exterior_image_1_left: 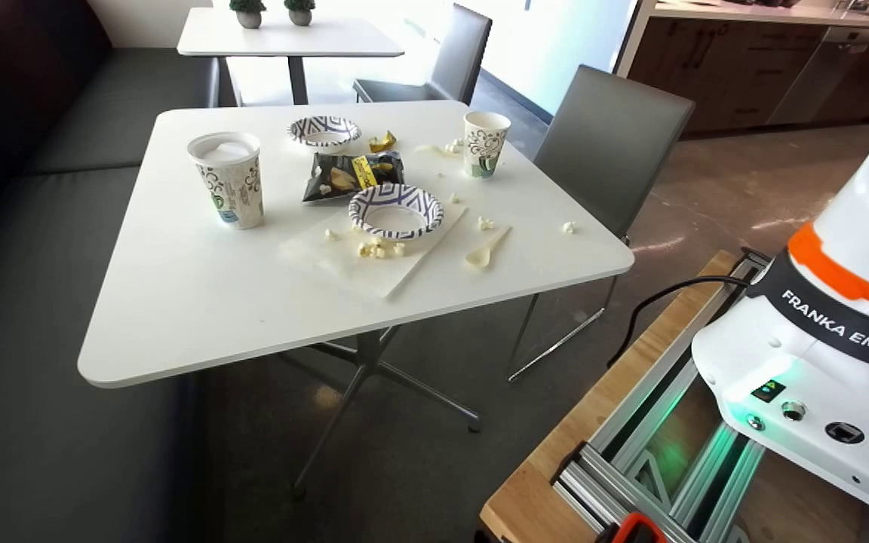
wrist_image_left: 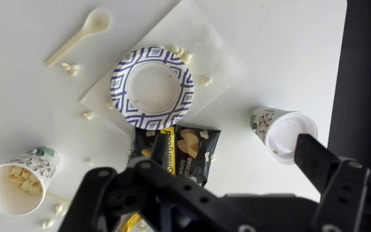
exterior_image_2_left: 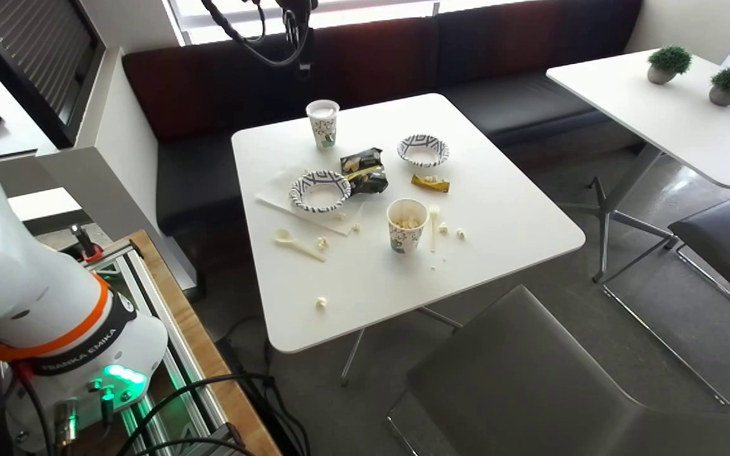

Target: Move the cup lid to the right

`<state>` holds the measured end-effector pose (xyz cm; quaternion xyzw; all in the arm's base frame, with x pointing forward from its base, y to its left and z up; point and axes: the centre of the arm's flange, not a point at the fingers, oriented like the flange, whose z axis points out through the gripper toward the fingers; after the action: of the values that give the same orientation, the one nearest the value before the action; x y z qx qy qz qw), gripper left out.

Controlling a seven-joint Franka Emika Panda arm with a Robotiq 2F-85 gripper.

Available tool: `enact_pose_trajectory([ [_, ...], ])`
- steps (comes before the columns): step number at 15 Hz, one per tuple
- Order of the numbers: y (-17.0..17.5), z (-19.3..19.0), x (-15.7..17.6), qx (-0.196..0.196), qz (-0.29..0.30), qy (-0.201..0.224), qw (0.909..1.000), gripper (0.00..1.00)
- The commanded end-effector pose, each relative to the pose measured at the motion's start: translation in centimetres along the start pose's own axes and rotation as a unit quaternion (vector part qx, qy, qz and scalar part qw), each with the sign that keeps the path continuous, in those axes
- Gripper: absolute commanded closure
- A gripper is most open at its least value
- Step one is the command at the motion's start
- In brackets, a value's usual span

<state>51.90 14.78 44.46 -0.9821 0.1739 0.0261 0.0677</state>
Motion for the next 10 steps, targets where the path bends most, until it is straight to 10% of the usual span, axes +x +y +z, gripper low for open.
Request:
enact_pose_trajectory([
  [1, -4.2, 5.5, -0.6, -0.018, -0.032, 0.012, 0.9993, 0.00],
  [10, -4.1, 5.3, -0.7, -0.011, -0.035, 0.005, 0.9993, 0.00],
])
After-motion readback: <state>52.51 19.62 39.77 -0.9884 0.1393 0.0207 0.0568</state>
